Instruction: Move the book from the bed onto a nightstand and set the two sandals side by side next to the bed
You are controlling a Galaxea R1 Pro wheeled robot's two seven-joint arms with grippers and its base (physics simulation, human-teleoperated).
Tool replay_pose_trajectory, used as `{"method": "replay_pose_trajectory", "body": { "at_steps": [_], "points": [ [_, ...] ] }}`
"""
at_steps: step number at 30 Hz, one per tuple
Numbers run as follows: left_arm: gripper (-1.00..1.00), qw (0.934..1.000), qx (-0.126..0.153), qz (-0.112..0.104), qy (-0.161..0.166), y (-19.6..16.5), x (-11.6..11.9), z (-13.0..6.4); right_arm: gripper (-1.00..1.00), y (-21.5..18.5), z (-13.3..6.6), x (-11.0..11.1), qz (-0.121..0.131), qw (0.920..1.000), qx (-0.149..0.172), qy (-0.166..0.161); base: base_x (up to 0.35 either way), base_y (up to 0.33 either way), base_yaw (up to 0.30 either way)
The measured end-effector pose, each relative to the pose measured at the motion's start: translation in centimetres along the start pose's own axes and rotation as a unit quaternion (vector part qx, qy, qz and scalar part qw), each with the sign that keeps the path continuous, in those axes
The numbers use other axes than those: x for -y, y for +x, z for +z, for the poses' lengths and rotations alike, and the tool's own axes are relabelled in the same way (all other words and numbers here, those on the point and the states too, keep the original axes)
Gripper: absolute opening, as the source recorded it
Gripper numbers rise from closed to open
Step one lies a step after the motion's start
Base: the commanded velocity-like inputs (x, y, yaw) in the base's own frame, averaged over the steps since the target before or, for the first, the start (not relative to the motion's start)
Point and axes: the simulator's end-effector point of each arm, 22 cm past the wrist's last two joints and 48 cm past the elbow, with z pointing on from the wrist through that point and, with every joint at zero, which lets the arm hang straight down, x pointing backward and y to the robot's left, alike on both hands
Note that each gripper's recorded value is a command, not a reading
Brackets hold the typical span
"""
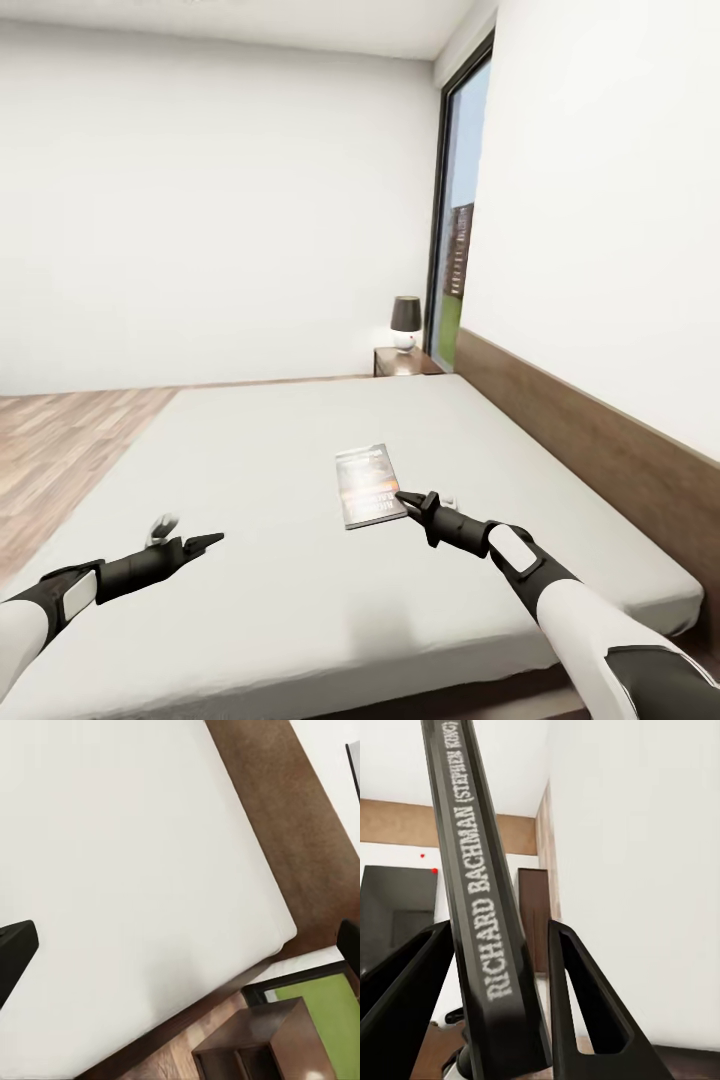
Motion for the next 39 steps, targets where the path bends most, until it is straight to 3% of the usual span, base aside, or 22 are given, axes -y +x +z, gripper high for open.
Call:
{"method": "replay_pose_trajectory", "body": {
  "at_steps": [39],
  "points": [
    [1.00,1.0000,-0.001,0.000,0.002,0.13,0.14,0.23,-1.00,-0.11,-0.11,0.15,-0.002,1.0000,0.000,0.002,-0.050,0.000,0.250]
  ]
}}
